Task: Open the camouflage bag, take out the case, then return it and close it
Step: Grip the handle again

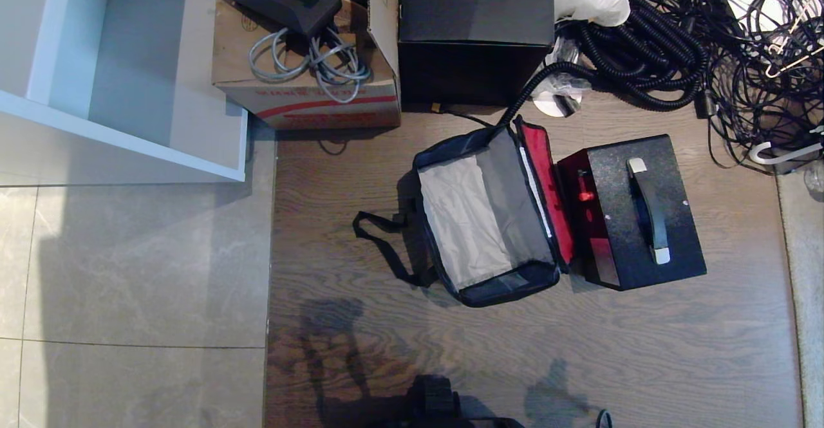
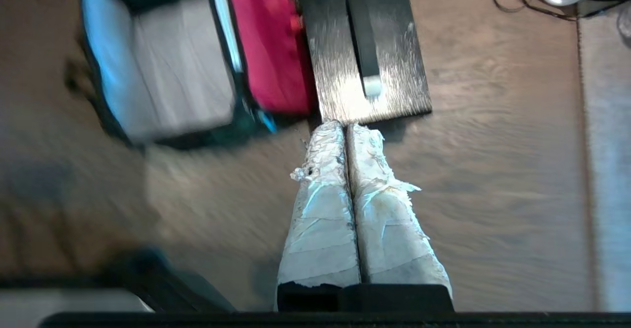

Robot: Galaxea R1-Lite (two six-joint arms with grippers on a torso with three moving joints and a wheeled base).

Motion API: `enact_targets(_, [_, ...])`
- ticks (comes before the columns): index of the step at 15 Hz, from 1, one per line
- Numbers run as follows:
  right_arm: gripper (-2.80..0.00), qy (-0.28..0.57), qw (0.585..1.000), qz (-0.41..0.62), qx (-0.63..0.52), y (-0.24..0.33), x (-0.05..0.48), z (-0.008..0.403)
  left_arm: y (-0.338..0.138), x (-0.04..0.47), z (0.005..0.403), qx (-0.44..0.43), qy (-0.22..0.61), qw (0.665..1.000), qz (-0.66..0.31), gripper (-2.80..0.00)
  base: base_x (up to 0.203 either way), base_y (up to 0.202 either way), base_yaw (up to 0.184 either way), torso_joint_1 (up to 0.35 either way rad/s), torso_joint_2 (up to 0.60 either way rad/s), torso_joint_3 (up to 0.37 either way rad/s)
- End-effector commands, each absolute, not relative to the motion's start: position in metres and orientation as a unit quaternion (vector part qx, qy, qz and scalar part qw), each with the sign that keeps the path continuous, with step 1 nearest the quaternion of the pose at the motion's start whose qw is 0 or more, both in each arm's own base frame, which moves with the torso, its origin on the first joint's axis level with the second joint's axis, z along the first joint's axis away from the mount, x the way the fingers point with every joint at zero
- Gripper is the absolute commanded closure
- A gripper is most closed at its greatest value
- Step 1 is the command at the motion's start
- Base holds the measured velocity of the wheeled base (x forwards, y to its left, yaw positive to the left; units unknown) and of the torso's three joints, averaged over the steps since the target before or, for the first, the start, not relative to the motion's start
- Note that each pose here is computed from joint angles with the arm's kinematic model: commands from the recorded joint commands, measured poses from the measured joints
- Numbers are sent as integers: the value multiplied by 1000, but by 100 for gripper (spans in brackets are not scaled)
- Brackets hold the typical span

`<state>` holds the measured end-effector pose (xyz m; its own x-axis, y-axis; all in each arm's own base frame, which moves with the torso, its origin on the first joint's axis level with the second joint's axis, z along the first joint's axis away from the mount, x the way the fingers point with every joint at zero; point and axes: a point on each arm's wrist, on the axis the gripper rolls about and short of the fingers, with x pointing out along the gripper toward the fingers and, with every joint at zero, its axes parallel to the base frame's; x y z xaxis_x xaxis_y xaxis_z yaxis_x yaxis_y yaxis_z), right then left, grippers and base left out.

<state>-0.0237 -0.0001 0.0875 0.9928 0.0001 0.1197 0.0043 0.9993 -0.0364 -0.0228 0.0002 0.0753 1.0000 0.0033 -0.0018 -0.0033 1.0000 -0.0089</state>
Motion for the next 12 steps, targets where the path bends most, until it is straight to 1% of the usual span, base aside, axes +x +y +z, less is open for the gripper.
enact_targets(1, [0, -42, 998, 4, -55, 0, -20, 77, 0, -23, 75, -5, 0, 1000, 2, 0, 0, 0, 0, 0, 0, 0])
enact_targets(4, [0, -41, 999, 3, -13, 0, -20, 77, 0, -23, 75, -5, 1, 1000, 2, 0, 0, 0, 0, 0, 0, 0])
enact_targets(12, [0, -39, 999, 3, -19, 0, -20, 76, 0, -23, 75, -5, 1, 1000, 2, 0, 0, 0, 0, 0, 0, 0])
